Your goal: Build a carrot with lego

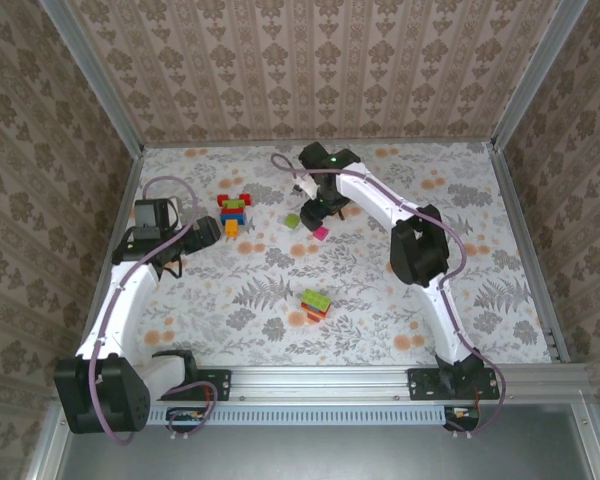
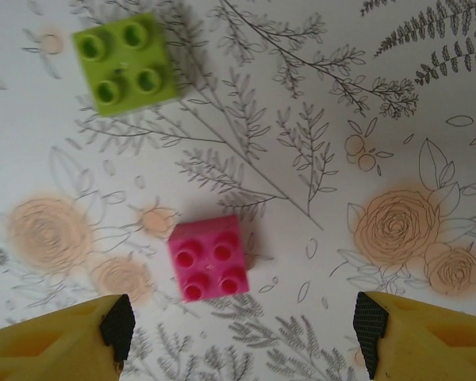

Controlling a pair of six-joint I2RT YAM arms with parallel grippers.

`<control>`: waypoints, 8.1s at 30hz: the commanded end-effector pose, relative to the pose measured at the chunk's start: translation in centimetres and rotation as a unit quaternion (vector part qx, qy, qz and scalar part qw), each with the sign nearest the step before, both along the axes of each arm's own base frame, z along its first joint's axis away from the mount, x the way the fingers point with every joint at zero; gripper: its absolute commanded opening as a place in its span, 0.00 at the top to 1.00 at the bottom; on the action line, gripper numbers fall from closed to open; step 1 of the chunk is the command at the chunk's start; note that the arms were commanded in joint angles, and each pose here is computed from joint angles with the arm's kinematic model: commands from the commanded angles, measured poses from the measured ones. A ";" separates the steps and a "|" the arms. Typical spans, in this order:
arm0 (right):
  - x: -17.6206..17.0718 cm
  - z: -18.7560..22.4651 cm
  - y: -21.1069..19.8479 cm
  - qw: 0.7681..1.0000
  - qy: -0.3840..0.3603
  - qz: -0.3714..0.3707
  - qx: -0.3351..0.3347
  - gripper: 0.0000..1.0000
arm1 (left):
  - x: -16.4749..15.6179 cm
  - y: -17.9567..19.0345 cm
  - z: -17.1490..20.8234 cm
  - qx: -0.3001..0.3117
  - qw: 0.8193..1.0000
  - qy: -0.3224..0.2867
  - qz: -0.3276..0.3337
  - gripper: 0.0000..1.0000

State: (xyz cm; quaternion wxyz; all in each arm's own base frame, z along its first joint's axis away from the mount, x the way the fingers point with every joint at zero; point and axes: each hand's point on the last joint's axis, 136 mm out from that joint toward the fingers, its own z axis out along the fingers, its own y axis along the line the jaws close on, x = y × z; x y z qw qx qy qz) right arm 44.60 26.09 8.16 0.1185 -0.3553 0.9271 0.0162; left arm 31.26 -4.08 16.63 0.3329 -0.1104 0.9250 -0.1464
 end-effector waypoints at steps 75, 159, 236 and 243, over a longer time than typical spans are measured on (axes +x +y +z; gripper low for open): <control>-11.3 4.7 -2.6 0.998 0.004 -0.010 0.058 0.68 | 0.1 -19.0 1.9 -0.142 0.943 -0.114 -0.279 0.00; -19.8 7.3 -6.5 0.998 -0.002 -0.053 -0.023 0.70 | -15.9 -26.9 -7.7 -0.170 0.676 -0.270 -0.665 0.05; -24.0 7.7 -2.4 0.980 0.010 -0.195 0.036 0.78 | -15.1 -28.3 -11.2 -0.034 0.686 -0.283 -0.670 0.81; -23.8 5.8 -1.8 0.969 0.013 -0.233 0.074 0.78 | -15.0 -28.4 -11.4 -0.034 0.686 -0.280 -0.671 0.81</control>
